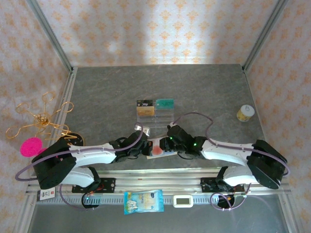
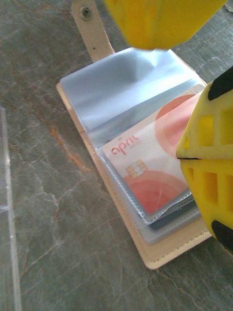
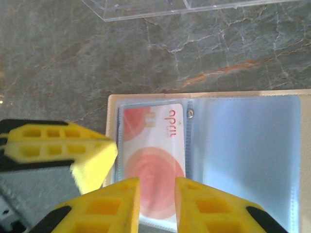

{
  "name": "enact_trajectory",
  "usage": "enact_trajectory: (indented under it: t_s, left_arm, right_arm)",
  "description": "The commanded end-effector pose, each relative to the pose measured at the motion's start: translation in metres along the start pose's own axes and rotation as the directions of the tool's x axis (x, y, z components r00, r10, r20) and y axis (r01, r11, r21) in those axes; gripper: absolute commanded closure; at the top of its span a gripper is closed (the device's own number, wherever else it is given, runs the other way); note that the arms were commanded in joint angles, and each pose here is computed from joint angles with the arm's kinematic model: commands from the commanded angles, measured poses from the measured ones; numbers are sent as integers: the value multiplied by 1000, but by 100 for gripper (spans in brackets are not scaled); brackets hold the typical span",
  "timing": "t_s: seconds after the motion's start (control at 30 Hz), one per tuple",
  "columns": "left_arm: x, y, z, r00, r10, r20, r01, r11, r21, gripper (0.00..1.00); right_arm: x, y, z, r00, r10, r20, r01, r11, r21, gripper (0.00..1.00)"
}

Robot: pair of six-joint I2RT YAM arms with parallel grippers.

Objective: Take the credit cards out of the card holder

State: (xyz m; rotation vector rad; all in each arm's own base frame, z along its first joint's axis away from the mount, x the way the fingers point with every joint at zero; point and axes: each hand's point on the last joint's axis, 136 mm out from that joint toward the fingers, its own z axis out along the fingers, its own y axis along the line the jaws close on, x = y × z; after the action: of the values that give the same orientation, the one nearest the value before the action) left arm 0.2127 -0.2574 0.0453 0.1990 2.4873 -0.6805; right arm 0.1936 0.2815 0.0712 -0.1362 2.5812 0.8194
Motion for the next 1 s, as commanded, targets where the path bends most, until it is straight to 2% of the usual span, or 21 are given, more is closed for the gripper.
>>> enact_trajectory:
  t_s: [0.0, 0.2, 0.53, 0.83, 0.97]
  left_arm:
    - [25, 12, 7, 996, 0, -84, -3, 1000, -31, 100]
    - [33, 38, 16, 994, 15, -105, -31, 988, -149, 100]
    - [36, 49, 18, 992, 28, -123, -50, 983, -174, 100]
    - [41, 53, 20, 989, 35, -141, -60, 982, -177, 100]
    - [42, 52, 20, 989, 35, -143, -60, 983, -175, 100]
  right_arm:
    - [-7, 10, 4, 1000, -7, -15, 6, 996, -85, 77]
    - [-4, -3, 16, 999, 7, -44, -10, 998, -61, 77]
    - [6, -33, 32, 996, 63, -69, -63, 998, 2, 80]
    - [15, -22, 38, 992, 64, -113, -73, 994, -78, 80]
    - [18, -24, 39, 990, 80, -120, -90, 993, -78, 88]
